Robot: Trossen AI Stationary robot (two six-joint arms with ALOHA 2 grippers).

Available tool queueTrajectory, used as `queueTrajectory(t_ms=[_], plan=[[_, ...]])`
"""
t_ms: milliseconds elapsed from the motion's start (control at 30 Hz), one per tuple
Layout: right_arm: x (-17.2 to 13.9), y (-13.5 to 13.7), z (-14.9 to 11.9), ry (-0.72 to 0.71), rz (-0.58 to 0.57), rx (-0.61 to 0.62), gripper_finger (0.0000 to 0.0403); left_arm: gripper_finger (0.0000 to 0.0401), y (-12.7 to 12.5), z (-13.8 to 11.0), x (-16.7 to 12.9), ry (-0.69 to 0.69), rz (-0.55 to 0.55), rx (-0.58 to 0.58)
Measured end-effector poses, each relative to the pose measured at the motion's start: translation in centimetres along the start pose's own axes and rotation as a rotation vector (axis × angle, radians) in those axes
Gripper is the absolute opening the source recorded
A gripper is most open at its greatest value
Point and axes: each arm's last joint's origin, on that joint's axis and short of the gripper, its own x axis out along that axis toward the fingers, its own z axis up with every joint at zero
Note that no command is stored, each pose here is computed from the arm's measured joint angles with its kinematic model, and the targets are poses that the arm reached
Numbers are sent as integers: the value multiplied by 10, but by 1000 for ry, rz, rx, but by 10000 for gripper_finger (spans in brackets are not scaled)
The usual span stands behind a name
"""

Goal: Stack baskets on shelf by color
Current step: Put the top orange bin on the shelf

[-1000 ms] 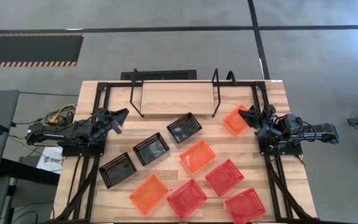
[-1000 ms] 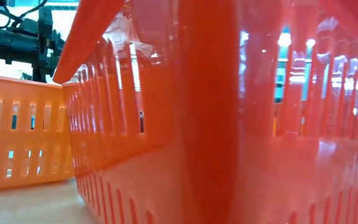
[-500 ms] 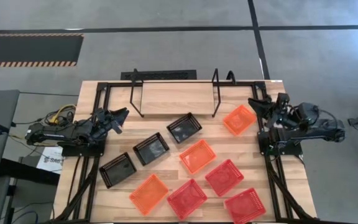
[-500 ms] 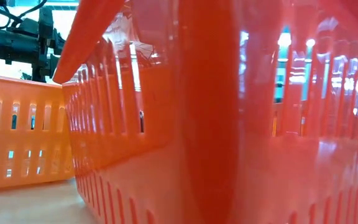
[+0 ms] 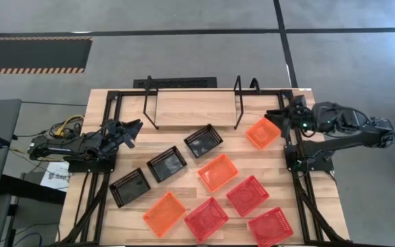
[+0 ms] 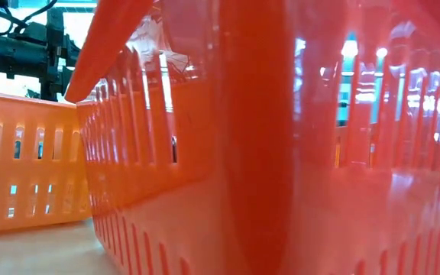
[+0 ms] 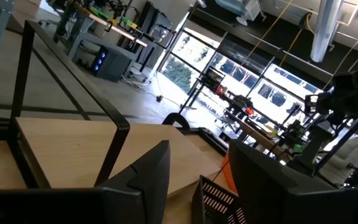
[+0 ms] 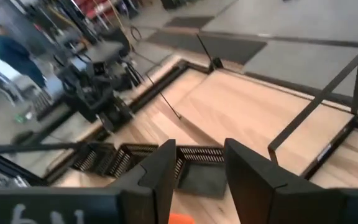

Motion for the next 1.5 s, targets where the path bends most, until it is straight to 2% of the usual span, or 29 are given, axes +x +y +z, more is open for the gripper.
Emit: queueTrajectory(t_ms=[100, 300, 400, 833, 1067, 1167, 1367, 1500], plan=[[0, 3, 4, 91, -68, 9, 160, 151, 0, 0, 0, 1, -1, 0], [1, -1, -3, 304, -281, 67, 154, 151, -1, 0, 0, 10, -19, -1], [5, -2, -8, 365, -330, 76, 155, 151, -1, 0, 0, 28, -9, 17], [23, 6, -12, 414, -341, 62, 159, 151, -1, 0, -1, 49, -34, 19], [24, 5, -17, 486, -391, 137, 164, 151, -1, 0, -1, 50, -34, 8], [26, 2, -24, 552, -494, 222, 163, 151, -2, 0, -1, 53, -37, 3], [30, -3, -41, 705, -826, 401, 158, 151, -2, 0, -1, 55, -42, 2], [42, -5, -58, 696, -915, 435, 161, 151, -2, 0, -1, 55, -42, 1]])
